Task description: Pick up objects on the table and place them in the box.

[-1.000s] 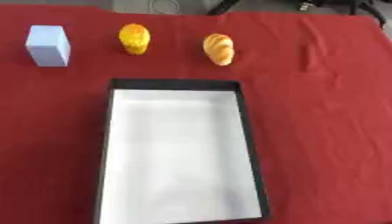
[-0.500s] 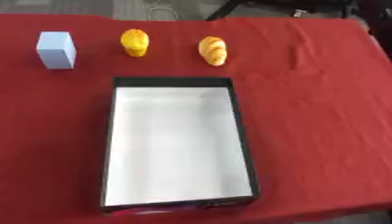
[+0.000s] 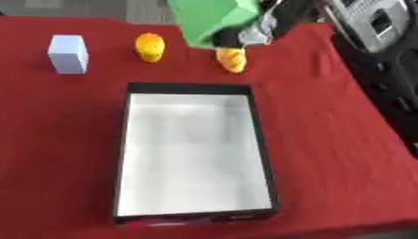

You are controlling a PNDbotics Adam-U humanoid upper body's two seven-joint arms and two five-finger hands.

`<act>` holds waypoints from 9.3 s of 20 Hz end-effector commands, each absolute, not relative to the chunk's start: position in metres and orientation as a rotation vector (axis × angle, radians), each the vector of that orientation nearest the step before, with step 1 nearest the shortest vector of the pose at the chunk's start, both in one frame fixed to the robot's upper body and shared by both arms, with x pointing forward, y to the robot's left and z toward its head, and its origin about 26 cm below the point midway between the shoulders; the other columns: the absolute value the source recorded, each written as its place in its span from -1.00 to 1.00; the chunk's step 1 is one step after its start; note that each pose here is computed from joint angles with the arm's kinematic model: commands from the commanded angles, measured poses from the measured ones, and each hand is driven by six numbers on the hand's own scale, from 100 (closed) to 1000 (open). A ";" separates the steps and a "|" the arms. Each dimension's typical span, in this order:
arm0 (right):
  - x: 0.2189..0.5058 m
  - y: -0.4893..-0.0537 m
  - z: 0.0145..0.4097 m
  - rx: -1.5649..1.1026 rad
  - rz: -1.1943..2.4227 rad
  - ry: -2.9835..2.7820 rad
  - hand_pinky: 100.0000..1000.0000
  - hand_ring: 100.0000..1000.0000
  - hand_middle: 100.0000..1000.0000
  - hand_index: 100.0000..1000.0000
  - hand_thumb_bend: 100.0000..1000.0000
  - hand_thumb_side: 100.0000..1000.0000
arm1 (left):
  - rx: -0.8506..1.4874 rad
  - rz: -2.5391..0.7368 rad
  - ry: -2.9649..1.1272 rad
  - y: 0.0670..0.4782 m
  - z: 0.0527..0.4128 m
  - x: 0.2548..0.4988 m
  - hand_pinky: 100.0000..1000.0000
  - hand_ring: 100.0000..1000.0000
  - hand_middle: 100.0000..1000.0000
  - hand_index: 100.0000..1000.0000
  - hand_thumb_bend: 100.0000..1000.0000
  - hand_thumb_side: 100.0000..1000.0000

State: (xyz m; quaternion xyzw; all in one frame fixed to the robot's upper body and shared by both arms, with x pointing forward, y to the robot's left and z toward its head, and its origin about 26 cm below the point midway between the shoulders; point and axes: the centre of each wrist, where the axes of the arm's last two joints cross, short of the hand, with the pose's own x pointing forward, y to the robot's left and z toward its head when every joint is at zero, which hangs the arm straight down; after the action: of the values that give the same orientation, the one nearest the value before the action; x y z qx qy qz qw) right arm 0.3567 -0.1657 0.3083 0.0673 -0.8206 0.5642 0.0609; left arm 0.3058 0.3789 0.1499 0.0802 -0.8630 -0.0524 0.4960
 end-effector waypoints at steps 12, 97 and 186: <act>0.333 -0.143 0.279 0.076 2.052 -2.282 0.44 -0.18 -0.32 0.05 -0.48 -0.35 | 0.400 -0.204 -2.121 0.412 0.168 0.287 0.60 0.50 0.38 0.53 -1.00 0.42; 0.436 -0.350 0.311 -0.531 1.839 -1.903 0.83 0.71 0.62 0.76 -0.90 -0.70 | 0.443 -0.293 -2.176 0.404 0.175 0.284 0.60 0.50 0.37 0.54 -1.00 0.42; 0.440 -0.417 0.283 -0.711 1.511 -1.809 0.70 0.39 0.32 0.62 -1.00 -0.78 | 0.353 -0.388 -2.243 0.372 0.190 0.290 0.63 0.50 0.36 0.54 -1.00 0.43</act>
State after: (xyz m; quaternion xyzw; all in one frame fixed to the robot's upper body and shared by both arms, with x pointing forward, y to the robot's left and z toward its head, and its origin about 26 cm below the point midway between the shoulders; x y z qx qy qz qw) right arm 0.4486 -0.4057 0.2591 -0.2493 -0.6873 0.5865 0.3487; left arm 0.2918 0.3700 0.1822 0.1333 -0.8884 -0.1417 0.4158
